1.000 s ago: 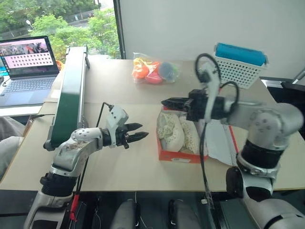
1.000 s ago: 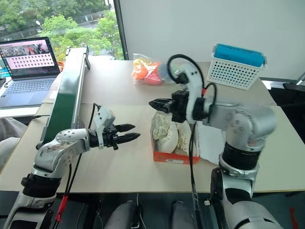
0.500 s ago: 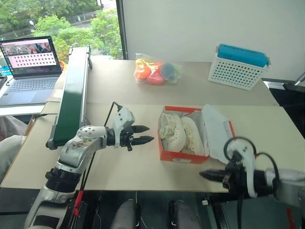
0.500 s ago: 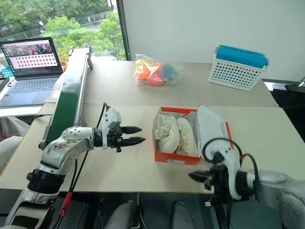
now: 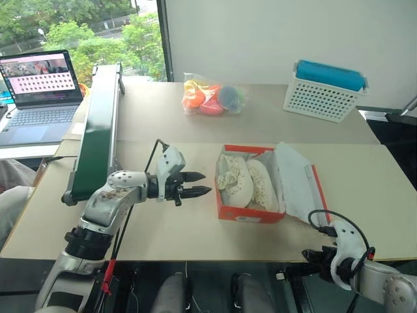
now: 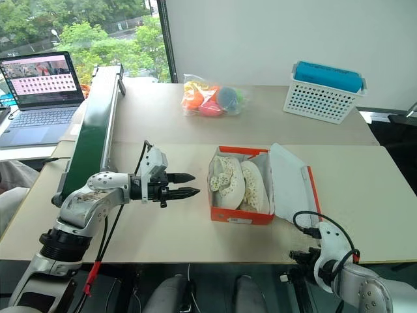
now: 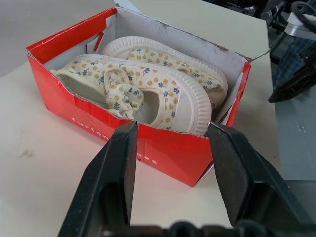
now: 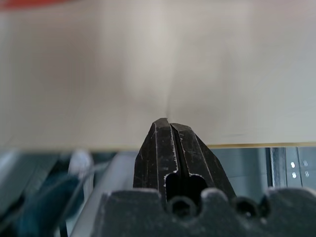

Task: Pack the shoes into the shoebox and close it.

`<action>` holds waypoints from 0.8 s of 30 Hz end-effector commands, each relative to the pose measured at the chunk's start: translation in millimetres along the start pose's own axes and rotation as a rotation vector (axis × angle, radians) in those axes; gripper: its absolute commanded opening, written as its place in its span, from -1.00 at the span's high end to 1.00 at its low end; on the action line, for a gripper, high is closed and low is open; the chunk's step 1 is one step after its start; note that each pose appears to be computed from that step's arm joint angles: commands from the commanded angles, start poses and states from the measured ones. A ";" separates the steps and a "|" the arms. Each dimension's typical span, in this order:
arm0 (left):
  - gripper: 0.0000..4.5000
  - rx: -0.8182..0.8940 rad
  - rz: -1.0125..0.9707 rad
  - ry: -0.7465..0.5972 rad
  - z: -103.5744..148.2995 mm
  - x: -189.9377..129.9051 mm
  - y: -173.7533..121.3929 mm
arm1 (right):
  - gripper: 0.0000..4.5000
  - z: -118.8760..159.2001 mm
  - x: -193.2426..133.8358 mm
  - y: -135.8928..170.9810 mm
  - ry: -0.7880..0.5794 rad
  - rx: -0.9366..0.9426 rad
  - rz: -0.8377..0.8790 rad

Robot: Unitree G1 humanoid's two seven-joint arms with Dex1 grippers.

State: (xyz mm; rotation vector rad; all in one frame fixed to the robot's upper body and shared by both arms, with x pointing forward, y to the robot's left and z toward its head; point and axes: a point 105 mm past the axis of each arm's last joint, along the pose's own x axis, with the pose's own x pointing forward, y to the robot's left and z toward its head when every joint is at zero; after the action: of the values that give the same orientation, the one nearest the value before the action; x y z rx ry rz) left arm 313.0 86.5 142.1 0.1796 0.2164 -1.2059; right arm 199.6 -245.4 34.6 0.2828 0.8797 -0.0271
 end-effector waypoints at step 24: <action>-0.06 0.051 0.037 -0.023 15.8 -0.2 10.0 | 0.99 151.6 -17.6 -5.9 -0.836 0.907 0.251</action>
State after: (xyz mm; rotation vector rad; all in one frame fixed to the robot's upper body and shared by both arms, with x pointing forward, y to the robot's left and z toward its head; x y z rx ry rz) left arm 319.9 86.6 142.3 0.1952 0.2214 -1.1815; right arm 289.6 -303.2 97.9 1.0738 0.1499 -0.4507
